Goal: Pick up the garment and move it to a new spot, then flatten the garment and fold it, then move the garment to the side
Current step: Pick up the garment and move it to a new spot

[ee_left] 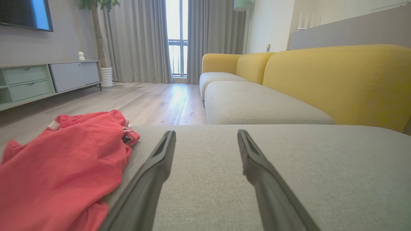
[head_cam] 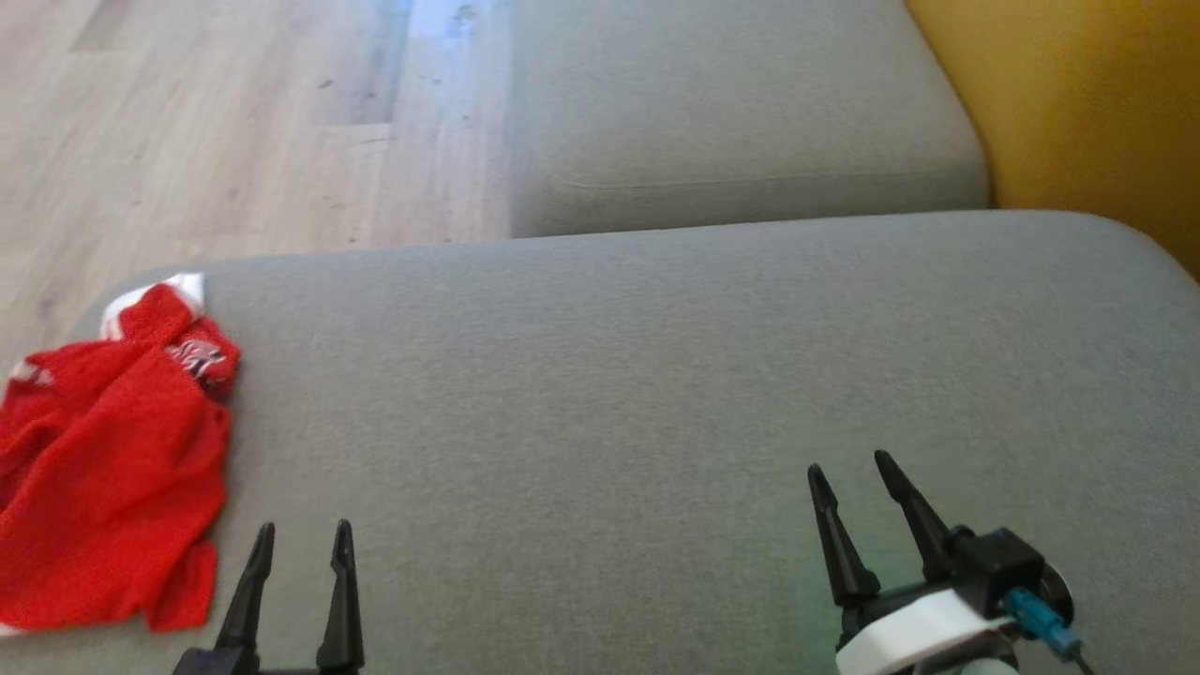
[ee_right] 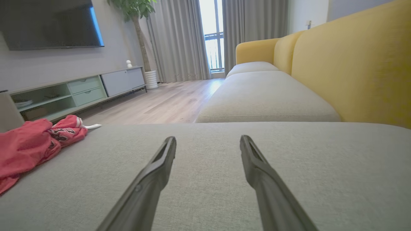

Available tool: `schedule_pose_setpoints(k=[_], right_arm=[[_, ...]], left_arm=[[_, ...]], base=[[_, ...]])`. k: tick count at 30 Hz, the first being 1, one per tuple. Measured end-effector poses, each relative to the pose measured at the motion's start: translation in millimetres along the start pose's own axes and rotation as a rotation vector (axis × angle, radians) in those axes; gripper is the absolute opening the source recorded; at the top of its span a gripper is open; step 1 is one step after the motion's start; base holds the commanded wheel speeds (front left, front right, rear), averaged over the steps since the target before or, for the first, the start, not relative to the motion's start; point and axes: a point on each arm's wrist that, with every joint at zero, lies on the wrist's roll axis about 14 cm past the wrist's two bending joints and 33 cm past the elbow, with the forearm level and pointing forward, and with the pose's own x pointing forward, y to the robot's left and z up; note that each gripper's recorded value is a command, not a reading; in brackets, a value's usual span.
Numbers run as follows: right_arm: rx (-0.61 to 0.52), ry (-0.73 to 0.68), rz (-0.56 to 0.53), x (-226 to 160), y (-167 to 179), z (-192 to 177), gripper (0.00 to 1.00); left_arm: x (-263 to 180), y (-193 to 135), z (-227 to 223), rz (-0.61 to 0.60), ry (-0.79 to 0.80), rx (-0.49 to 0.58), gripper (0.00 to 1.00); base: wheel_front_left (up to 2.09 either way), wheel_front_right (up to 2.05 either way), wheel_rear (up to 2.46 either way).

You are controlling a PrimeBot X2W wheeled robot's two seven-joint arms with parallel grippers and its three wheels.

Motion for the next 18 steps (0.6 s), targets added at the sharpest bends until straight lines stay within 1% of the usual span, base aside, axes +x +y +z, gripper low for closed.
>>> schedule_pose_setpoints(k=[4, 5, 8, 18], right_arm=[[0.009, 0.025, 0.050, 2.1, 15.6, -7.8, 1.00], [0.009, 0.025, 0.050, 2.1, 15.6, -7.8, 1.00], [0.013, 0.037, 0.099, 6.0, 30.0, -10.8, 1.00], [0.007, 0.051, 0.271, 24.6, 80.2, -11.7, 1.00]], left_arm=[[-12.7, 19.1, -0.5, 0.068, -0.003, -0.002, 1.00], [-12.7, 19.1, -0.5, 0.068, -0.003, -0.002, 1.00], [-26.0, 32.8, -2.7, 0.122, 0.000, -0.003, 1.00], [-83.1, 88.5, -7.9, 0.347, 0.001, -0.008, 1.00]], base=[[0.00, 0.00, 0.00], [0.00, 0.00, 0.00], [0.00, 0.00, 0.00], [0.00, 0.00, 0.00]])
